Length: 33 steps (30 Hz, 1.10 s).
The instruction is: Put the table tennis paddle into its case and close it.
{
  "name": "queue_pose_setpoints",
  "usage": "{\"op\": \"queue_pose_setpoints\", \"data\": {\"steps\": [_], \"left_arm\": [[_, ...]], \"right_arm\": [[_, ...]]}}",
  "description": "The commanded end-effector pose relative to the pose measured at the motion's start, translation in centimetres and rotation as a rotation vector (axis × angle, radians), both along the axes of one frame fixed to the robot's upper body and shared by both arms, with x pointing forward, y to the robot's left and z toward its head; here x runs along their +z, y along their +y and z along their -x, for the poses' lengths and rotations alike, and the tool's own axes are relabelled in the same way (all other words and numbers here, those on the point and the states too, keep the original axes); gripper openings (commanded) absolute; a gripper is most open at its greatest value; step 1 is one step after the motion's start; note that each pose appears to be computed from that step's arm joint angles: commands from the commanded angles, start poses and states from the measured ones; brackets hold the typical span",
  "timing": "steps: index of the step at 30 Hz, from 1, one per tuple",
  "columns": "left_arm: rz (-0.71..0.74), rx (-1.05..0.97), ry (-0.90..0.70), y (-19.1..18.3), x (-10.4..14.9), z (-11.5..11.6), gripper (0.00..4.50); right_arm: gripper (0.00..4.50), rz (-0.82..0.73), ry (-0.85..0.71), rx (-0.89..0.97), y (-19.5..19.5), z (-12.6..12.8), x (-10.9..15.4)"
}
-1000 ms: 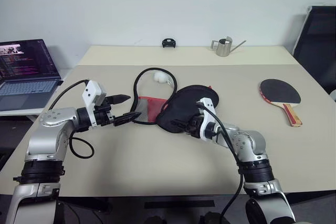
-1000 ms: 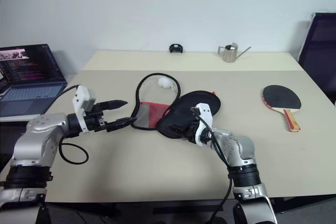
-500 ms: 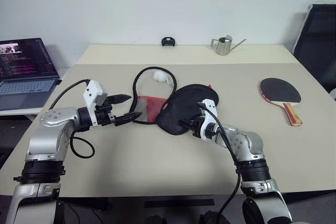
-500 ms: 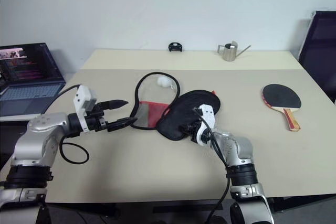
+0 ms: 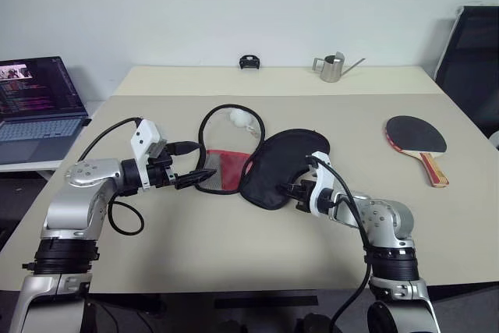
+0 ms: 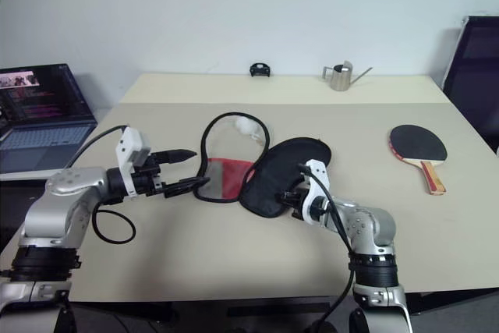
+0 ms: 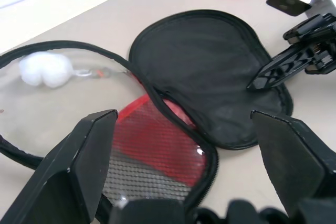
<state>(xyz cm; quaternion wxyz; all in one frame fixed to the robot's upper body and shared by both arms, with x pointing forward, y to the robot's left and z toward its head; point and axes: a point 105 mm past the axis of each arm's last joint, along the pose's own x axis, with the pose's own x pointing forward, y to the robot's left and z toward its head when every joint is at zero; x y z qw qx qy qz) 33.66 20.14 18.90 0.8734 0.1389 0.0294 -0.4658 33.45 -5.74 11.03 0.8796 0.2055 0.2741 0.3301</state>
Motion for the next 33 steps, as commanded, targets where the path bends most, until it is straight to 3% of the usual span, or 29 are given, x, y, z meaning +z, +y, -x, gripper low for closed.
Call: {"op": "queue_pose_setpoints", "data": {"steps": [1,21,33], "left_arm": [[-0.008,-0.044,-0.036,-0.7,1.1,0.6,4.46],[-0.004,-0.212,-0.016,-4.8,0.9,1.1,4.46],[0.012,-0.330,-0.013,-7.9,0.8,1.4,4.46]], "right_arm": [[0.05,0.005,-0.021,0.023,-1.4,1.1,1.0],[0.05,0.257,0.021,0.005,-11.2,1.0,0.8],[0.05,0.391,-0.008,0.035,-14.2,-1.7,1.3]]}}
